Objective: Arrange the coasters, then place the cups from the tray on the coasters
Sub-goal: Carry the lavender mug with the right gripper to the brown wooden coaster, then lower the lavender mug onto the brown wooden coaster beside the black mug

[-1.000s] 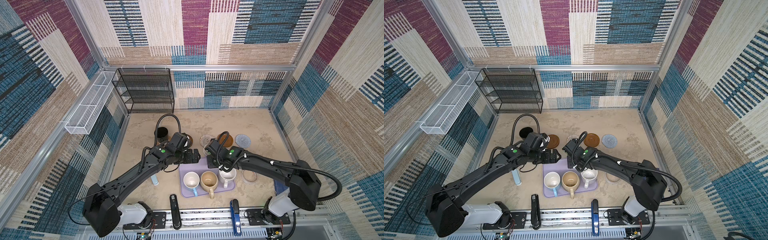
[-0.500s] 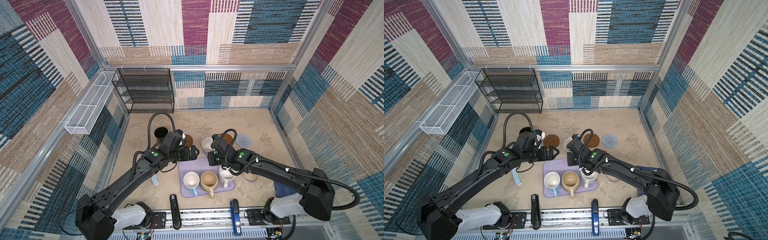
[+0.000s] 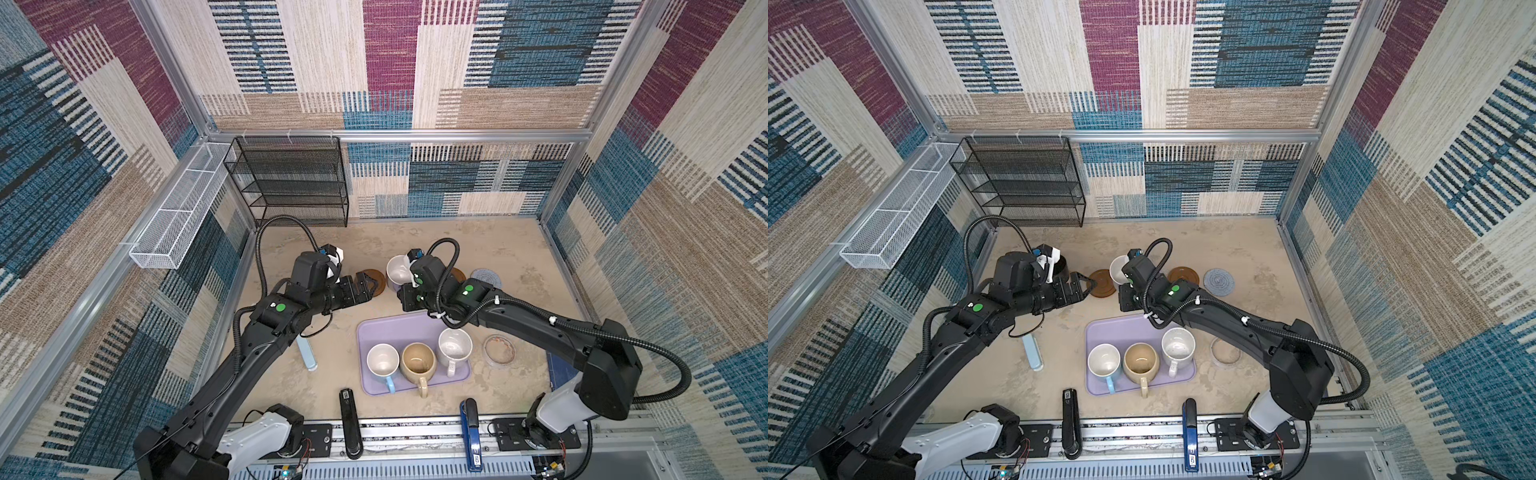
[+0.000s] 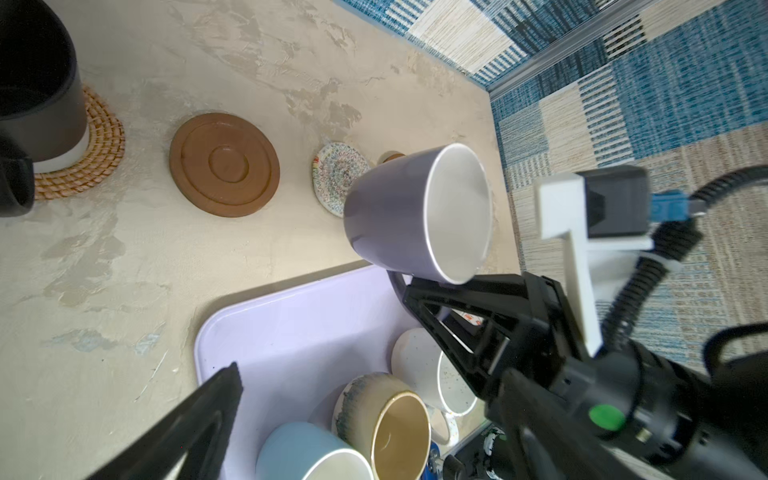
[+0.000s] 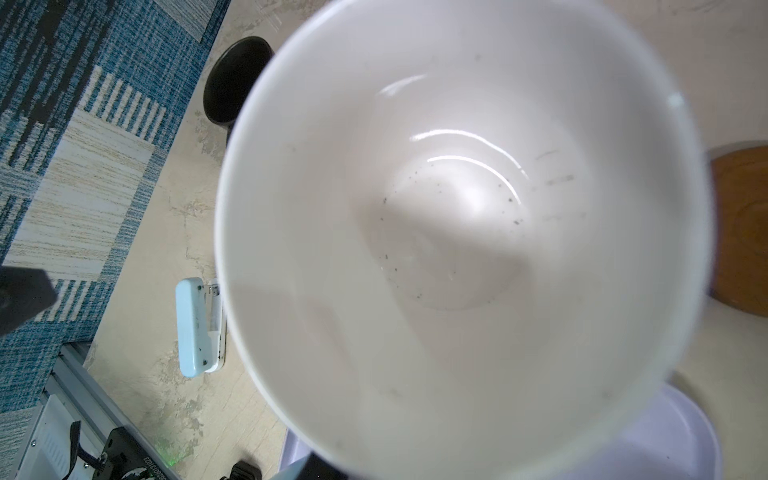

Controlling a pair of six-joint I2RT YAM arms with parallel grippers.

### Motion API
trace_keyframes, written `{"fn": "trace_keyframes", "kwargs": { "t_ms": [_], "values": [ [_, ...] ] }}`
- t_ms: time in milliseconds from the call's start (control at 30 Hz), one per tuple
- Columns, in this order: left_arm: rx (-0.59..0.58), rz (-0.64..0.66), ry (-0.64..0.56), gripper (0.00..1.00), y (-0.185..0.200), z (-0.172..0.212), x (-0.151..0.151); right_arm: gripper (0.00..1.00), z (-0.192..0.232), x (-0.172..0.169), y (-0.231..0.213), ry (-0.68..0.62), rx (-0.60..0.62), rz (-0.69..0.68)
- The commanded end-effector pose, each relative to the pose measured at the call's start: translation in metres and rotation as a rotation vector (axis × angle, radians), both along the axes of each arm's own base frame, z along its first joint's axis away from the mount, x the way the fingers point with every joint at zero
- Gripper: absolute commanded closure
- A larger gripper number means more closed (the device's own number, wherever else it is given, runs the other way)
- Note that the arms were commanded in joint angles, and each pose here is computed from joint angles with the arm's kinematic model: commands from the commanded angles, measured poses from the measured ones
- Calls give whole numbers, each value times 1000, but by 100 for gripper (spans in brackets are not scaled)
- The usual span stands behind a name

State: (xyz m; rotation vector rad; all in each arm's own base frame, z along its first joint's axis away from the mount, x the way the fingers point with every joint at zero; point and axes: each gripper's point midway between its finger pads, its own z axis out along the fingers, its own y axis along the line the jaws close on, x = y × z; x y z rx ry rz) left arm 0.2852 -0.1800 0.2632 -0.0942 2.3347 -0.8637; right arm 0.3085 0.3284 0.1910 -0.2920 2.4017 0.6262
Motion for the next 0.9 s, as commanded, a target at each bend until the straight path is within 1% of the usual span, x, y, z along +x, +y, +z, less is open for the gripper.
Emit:
{"fn": "trace_keyframes", "kwargs": {
  "t_ms": [0,200,300,400,467,600,700,733,867],
  "values": [
    [24,-30,11,0,6,3,-7,100,23,18,19,-73,77,29],
    [82,3,15,0,22,0,-3,100,21,40,31,-70,68,34],
    [69,11,13,0,25,-1,2,100,19,53,37,-83,64,27],
    [163,70,2,0,41,-9,11,100,5,71,40,-102,20,-7],
    [189,84,19,0,46,-15,16,100,-5,81,44,-96,2,-18],
    [142,75,14,0,41,-16,20,100,-10,92,51,-101,13,-22],
    [105,74,21,1,41,-19,23,100,-24,97,56,-67,13,-8],
    [93,81,22,1,42,-21,24,100,-17,102,60,-76,32,-8],
    [37,76,40,0,40,-26,25,100,-24,109,67,-56,54,-13]
  ]
}}
